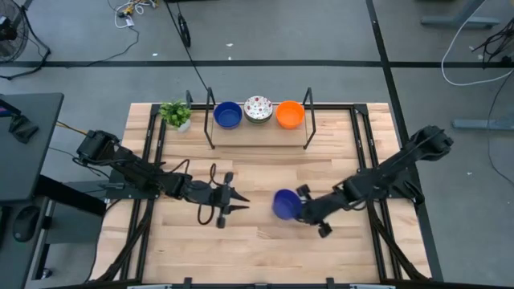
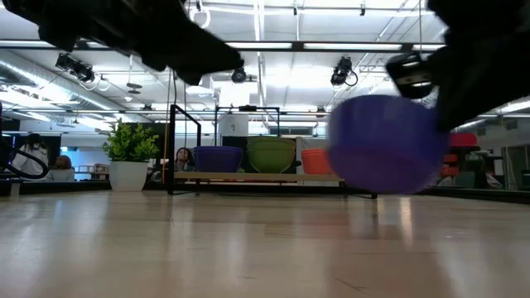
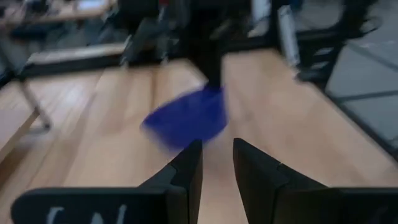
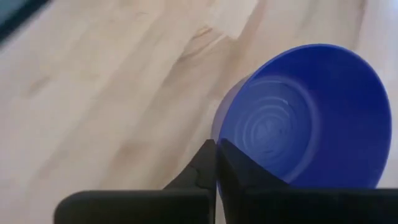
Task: Pick & Place Mini bowls
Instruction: Stack the blue bowl on top of the blue bowls on the shelf
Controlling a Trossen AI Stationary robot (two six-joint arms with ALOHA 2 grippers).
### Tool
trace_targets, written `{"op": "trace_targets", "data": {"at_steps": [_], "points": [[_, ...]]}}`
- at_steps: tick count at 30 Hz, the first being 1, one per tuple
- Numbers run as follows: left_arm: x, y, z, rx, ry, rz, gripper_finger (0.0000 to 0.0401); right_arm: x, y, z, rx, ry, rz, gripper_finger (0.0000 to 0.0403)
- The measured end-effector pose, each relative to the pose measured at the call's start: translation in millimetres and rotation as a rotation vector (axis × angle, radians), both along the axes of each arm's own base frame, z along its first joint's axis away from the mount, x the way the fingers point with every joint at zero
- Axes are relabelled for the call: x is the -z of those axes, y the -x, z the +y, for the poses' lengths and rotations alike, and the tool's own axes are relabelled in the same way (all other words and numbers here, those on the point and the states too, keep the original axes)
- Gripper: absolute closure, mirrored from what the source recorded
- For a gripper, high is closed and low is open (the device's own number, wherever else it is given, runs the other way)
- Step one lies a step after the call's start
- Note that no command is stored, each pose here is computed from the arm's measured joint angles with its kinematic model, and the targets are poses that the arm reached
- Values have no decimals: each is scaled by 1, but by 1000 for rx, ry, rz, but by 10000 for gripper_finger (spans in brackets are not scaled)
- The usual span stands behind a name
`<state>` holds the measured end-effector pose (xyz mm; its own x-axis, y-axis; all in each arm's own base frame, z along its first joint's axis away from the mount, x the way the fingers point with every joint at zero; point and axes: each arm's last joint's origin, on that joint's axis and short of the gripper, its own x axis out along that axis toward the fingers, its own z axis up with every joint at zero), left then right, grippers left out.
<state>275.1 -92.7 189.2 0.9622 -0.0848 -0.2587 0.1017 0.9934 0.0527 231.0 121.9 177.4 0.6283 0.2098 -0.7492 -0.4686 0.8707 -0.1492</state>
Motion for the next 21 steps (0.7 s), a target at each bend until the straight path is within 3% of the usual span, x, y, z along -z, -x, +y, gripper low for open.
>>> {"op": "trace_targets", "data": {"at_steps": [4,8,16,21], "points": [[-9,-2,-2,65,-64,-97,306,7,-21,-5,-82,99,-54,394],[-12,-13,-3,134,-108,-80,287,5,-43,-3,-149,182,-83,396],[-5,-50,-3,187,-207,270,189,4,-71,-5,-189,271,-15,397],[-11,-66,-2,202,-291,346,175,9,-75,-10,-183,284,7,398]]}}
